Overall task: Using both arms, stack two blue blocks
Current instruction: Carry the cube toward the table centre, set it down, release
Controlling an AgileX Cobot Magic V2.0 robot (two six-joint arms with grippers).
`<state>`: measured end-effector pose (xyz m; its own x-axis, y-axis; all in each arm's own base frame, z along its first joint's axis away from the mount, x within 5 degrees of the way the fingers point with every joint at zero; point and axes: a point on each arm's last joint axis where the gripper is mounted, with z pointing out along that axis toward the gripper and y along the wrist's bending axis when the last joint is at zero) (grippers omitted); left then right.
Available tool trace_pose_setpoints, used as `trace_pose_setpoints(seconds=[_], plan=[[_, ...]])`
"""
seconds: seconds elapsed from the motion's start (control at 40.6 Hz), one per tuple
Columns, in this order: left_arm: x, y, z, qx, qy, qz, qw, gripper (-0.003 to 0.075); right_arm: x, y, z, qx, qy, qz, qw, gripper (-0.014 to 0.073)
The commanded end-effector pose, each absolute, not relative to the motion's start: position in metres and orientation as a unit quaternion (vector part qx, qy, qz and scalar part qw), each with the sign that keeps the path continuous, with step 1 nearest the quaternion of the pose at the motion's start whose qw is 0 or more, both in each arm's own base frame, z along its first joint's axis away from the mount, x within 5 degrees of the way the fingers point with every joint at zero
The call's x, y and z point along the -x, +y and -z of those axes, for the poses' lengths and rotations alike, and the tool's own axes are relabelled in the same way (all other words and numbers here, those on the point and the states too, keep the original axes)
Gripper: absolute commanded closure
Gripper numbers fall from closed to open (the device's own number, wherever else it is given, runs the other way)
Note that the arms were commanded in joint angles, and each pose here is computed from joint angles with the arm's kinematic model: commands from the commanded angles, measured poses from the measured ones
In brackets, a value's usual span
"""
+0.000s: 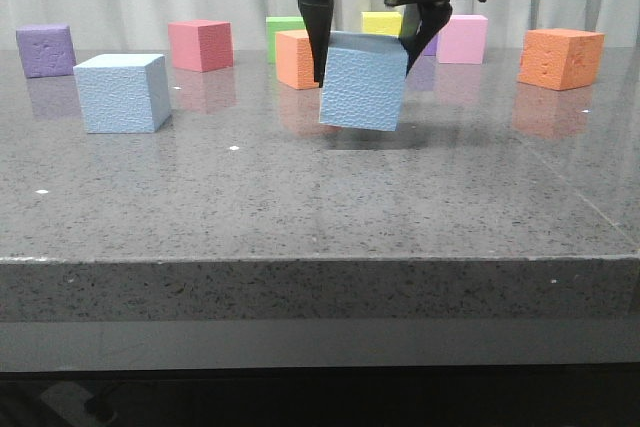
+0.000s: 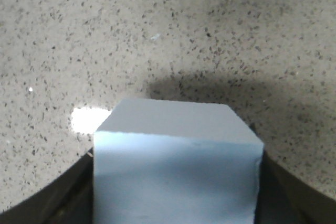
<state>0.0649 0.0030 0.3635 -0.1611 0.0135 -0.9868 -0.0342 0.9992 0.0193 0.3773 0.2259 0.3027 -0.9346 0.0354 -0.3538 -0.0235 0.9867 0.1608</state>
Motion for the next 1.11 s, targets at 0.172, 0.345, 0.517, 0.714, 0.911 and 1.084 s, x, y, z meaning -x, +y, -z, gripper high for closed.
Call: trace_pose_setpoints(seconds=[0.172,0.345,0.517,0.714,0.911,1.084], plan=[[-0.066,0.003,-0.38,0.009,0.729,-0.017,0.684,0.0134,-0.379,0.224,-0.324,-0.007,0.971,-0.099,0.219,0.0251],[-0.066,0.003,-0.38,0.009,0.729,-0.017,0.684,0.0135,-0.379,0.224,-0.324,-0.004,0.97,-0.1,0.221,0.0251],[-0.066,0.003,-0.38,0.009,0.729,-0.017,0.684,0.0135,-0.379,0.224,-0.324,0.008,0.97,-0.097,0.223,0.0166],[-0.066,0.003,-0.38,0.009,0.729,-0.017,0.684,0.0135,-0.38,0.225,-0.325,0.02,0.969,-0.097,0.228,-0.0013],[-0.066,0.003,-0.38,0.009,0.729,-0.017,0.684,0.0135,-0.369,0.221,-0.344,0.075,0.964,-0.103,0.234,-0.0008],[-0.066,0.003,-0.38,0.009,0.729,-0.017,0.684,0.0135,-0.345,0.208,-0.382,0.139,0.95,-0.108,0.258,-0.0008]])
